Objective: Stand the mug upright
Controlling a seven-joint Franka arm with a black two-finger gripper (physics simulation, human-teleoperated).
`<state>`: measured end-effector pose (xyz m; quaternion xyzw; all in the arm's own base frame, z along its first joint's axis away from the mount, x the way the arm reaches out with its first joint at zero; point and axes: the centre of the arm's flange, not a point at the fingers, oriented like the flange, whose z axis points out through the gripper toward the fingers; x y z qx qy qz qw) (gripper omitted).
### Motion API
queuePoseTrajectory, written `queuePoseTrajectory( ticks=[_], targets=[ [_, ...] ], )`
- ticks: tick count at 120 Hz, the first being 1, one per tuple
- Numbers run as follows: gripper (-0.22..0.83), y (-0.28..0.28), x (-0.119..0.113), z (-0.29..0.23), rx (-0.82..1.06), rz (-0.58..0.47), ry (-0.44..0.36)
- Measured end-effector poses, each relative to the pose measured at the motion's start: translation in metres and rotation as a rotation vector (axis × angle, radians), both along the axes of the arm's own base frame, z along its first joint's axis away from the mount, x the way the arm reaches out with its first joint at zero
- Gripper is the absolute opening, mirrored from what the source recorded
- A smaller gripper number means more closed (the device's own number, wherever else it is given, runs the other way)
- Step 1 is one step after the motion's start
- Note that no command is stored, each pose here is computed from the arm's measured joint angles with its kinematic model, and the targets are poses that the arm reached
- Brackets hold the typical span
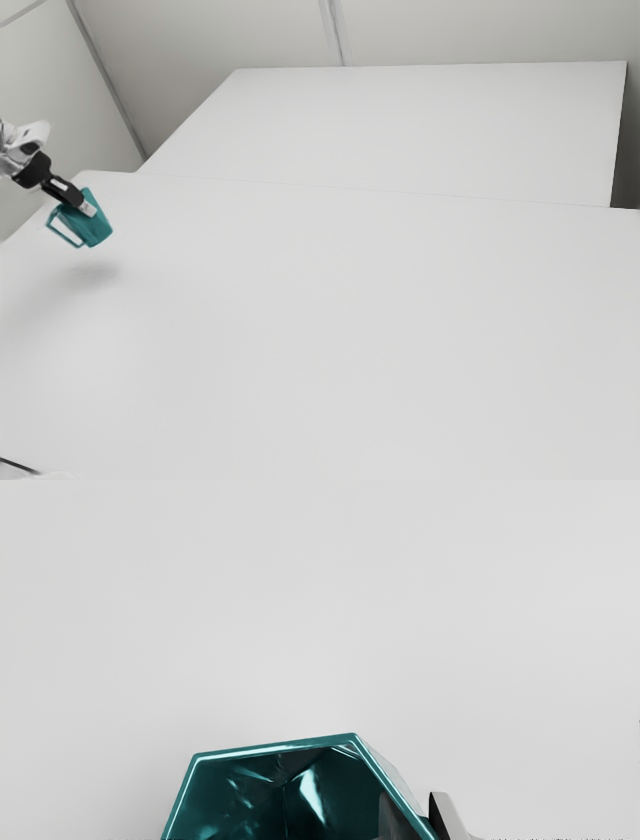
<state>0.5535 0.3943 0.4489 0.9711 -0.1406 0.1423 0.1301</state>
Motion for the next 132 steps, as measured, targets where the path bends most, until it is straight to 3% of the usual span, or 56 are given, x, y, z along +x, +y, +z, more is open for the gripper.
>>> queuePoseTrajectory(
  ticks=[19, 44, 64, 93, 132],
  targets=[
    [-0.17, -0.059, 0.014, 0.013, 0.102, -0.029, 0.074],
    [-0.17, -0.118, 0.001, 0.036, 0.175, -0.041, 0.118],
    [-0.17, -0.194, 0.019, 0.048, 0.256, -0.103, 0.135],
    [-0.17, -0.222, 0.001, 0.047, 0.312, -0.043, 0.170],
    [-0.17, -0.306, -0.007, 0.025, 0.362, -0.037, 0.212]
  ],
)
